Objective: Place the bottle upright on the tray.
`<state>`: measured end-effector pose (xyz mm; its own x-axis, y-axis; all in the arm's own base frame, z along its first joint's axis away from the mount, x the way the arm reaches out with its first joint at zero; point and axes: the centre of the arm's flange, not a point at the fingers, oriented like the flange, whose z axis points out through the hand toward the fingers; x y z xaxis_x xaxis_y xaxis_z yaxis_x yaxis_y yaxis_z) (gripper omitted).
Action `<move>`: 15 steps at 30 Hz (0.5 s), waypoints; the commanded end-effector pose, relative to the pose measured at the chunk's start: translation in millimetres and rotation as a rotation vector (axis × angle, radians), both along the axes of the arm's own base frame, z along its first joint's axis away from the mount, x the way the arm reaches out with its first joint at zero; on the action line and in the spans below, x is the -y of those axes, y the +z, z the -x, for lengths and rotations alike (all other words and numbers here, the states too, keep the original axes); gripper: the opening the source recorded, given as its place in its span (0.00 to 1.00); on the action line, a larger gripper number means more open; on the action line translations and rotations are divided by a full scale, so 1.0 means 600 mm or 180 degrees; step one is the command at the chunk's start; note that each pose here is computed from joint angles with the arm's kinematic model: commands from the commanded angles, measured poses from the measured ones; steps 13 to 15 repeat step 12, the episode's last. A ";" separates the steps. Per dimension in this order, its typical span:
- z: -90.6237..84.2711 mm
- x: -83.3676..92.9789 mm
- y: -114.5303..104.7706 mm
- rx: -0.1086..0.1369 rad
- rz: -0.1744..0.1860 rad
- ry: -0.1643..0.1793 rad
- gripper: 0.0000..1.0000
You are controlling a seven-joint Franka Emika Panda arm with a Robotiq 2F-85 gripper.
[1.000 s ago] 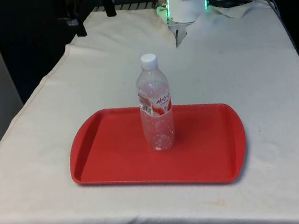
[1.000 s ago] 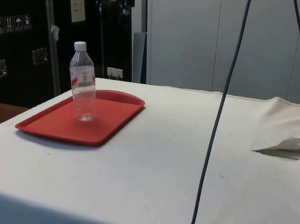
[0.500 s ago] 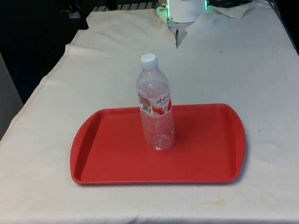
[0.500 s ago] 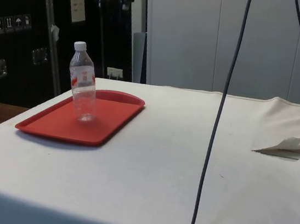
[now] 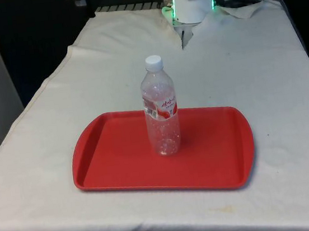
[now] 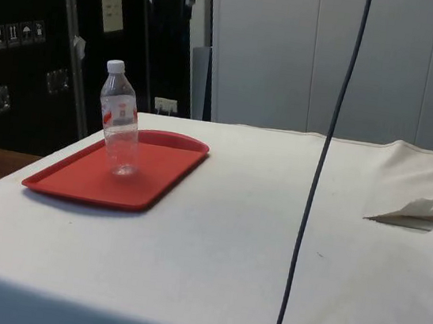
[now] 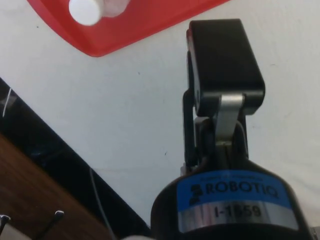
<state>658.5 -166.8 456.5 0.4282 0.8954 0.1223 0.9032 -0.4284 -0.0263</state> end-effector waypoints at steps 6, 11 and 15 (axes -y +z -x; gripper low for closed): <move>0.011 -0.005 0.006 0.0042 0.0019 0.0009 1.00; 0.013 -0.006 0.005 0.0022 -0.0014 0.0011 1.00; 0.013 -0.006 0.004 -0.0001 -0.0039 0.0014 1.00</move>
